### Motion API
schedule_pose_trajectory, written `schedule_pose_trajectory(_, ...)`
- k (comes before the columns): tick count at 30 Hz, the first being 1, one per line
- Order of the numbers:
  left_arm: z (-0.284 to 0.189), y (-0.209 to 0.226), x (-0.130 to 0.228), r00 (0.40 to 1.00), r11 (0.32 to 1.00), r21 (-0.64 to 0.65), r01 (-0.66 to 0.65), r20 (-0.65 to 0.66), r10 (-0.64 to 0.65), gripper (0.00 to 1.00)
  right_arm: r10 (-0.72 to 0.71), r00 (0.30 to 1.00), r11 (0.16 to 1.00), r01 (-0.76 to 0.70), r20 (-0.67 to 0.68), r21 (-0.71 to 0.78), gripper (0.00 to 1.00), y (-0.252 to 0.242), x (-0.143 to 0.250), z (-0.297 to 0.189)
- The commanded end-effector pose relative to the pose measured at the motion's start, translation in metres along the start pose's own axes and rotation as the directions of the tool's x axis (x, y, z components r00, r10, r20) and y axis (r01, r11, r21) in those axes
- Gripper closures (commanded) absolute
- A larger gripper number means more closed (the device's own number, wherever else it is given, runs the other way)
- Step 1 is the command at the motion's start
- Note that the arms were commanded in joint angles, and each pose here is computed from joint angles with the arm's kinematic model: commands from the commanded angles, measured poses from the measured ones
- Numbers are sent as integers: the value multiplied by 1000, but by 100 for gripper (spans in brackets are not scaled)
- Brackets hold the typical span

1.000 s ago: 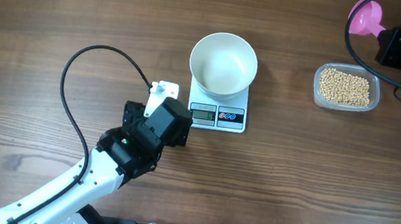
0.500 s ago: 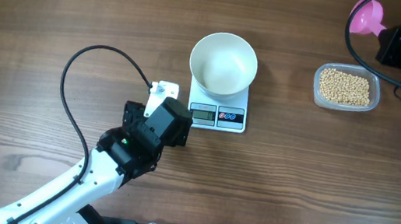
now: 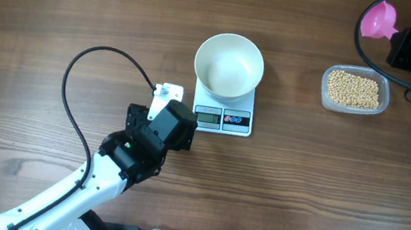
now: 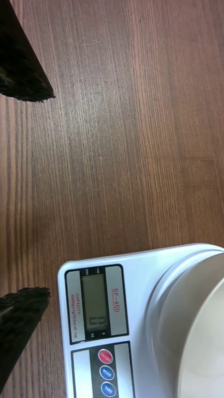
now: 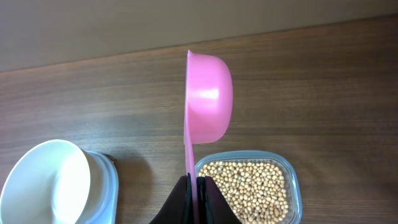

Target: Scoop item into bowl and weigh 150g on scale

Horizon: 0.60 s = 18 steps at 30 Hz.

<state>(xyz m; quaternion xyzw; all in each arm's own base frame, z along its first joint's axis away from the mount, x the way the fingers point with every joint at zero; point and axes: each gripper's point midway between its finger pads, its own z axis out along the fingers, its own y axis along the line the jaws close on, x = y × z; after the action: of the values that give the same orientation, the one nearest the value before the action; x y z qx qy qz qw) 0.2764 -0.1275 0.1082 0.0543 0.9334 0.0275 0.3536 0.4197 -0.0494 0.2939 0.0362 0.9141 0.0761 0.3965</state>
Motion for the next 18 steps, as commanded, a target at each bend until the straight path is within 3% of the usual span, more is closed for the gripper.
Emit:
schedule_pose_trajectory(1, 2, 5, 1, 1000, 1000, -22, -5, -1, 5, 0, -18, 1000, 1000, 18, -9, 22, 96, -6, 1, 6)
schedule_pose_trajectory(13, 2, 5, 1, 1000, 1000, -22, -5, -1, 5, 0, -114, 978, 993, 109, 173, 39, 96, -6, -44, 2)
schedule_pose_trajectory(18, 2, 5, 1, 1000, 1000, -22, -5, -1, 5, 0, -35, 971, 999, 30, 235, 22, 96, -5, -59, -1)
